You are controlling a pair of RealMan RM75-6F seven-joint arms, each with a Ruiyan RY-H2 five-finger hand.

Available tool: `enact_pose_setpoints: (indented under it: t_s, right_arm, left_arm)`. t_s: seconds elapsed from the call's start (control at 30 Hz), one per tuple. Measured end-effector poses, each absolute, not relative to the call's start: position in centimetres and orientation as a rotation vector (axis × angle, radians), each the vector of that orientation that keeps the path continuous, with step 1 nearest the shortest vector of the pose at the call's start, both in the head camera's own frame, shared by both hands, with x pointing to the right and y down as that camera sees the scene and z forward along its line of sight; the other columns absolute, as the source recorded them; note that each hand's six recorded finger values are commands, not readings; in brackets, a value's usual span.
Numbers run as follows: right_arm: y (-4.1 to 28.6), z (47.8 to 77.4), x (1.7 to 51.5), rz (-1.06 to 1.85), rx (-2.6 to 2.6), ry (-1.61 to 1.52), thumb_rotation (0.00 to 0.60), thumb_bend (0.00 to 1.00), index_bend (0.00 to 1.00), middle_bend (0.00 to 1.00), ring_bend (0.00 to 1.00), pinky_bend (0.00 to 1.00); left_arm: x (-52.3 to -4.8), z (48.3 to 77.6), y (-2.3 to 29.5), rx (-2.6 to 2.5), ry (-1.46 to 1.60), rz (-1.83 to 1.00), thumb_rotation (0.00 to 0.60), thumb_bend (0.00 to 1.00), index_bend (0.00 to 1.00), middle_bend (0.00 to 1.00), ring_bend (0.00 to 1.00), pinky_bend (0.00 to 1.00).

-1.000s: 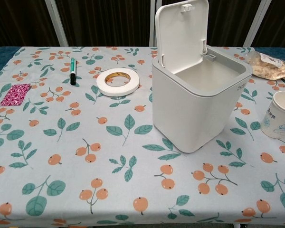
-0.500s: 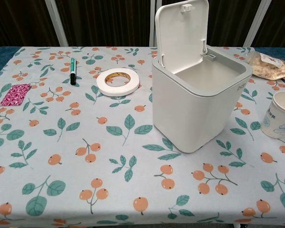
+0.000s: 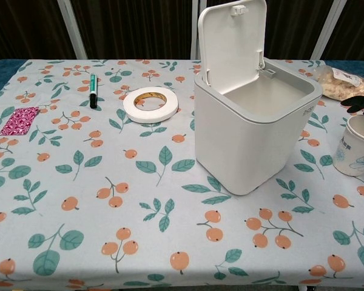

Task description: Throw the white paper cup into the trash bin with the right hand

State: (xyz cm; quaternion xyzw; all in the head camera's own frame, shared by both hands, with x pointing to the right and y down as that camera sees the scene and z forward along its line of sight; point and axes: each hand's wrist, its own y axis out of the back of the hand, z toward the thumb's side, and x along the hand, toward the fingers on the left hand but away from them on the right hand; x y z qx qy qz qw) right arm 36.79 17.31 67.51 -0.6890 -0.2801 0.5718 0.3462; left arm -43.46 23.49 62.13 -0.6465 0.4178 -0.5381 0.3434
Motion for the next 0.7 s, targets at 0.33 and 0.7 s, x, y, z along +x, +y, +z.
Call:
enact_pose_setpoints:
  t_s: [0.33, 0.7]
  right_arm:
    - [17.1, 67.2, 36.9, 1.458, -1.764, -0.743, 0.600, 0.24, 0.40, 0.39, 0.37, 0.60]
    - [16.3, 64.5, 37.9, 1.383, -1.715, -0.838, 0.600, 0.24, 0.41, 0.40, 0.39, 0.60]
  left_arm:
    - [-43.4, 62.0, 23.4, -1.677, 1.086, -1.396, 0.600, 0.24, 0.20, 0.18, 0.08, 0.11]
    - [-43.3, 62.0, 23.3, -1.675, 1.084, -1.395, 0.600, 0.24, 0.20, 0.18, 0.08, 0.11]
